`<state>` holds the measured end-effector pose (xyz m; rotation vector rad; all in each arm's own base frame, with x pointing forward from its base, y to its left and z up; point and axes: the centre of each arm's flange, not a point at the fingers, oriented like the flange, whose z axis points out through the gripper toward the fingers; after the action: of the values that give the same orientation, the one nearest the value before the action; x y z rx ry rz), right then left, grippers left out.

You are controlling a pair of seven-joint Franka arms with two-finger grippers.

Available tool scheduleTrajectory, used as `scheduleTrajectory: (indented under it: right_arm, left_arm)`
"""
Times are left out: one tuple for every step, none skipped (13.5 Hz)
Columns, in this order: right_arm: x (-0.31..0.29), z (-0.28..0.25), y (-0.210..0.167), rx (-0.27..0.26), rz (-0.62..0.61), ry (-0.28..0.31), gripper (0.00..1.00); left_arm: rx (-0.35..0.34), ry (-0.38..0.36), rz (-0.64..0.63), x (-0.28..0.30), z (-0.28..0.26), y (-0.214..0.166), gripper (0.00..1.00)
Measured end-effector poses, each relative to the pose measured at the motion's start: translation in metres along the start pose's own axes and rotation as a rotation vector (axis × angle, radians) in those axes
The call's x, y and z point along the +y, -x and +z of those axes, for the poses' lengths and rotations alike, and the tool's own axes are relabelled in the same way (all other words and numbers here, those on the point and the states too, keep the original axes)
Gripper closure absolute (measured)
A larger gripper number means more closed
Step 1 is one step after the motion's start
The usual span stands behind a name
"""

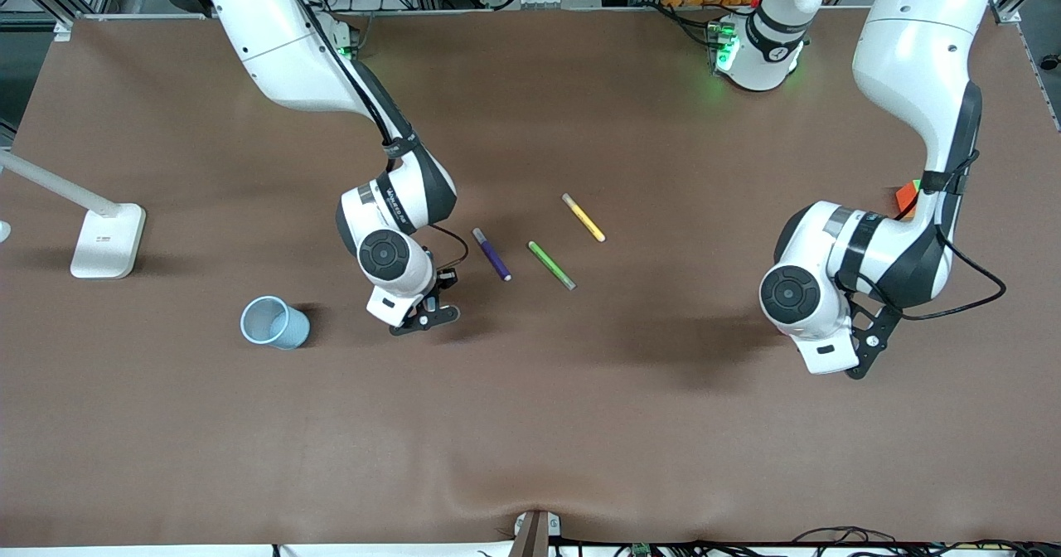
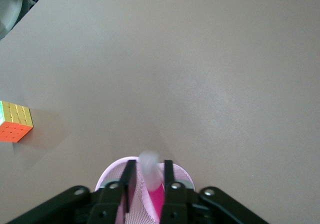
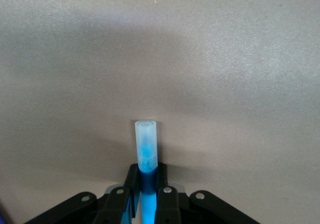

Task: Place pink and blue markers in matching cups
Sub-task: 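Lower the pink marker into the pink cup while the right gripper lifts the blue marker, then release the pink marker with the left gripper while the right gripper carries the blue marker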

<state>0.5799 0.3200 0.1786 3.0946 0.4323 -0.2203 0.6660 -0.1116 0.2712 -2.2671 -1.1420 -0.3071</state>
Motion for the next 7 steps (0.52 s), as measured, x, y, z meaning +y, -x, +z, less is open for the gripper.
scheduleTrajectory:
  right_arm:
    - [0.0, 0.0, 0.0, 0.001, -0.001, 0.0, 0.83]
    - [-0.001, -0.002, -0.001, 0.007, -0.001, -0.001, 0.83]
    - [-0.001, -0.006, -0.003, 0.019, -0.001, -0.003, 0.83]
    - [0.0, -0.014, -0.004, 0.033, 0.0, -0.006, 0.83]
    - [0.001, -0.024, -0.006, 0.05, 0.001, -0.008, 0.83]
    - [0.002, -0.037, -0.009, 0.071, 0.003, -0.012, 0.83]
    - [0.002, -0.051, -0.011, 0.092, 0.004, -0.015, 0.83]
  left_arm:
    - [0.0, -0.001, 0.006, 0.0, 0.0, 0.0, 0.56]
    - [0.002, -0.001, 0.027, 0.0, 0.0, -0.001, 0.44]
    - [0.003, 0.001, 0.056, -0.002, -0.001, -0.006, 0.32]
    - [0.006, 0.007, 0.083, -0.004, -0.005, -0.013, 0.23]
    - [0.011, 0.015, 0.104, -0.007, -0.01, -0.02, 0.11]
    - [0.016, 0.022, 0.12, -0.011, -0.016, -0.028, 0.03]
    - [0.02, 0.027, 0.133, -0.016, -0.02, -0.035, 0.0]
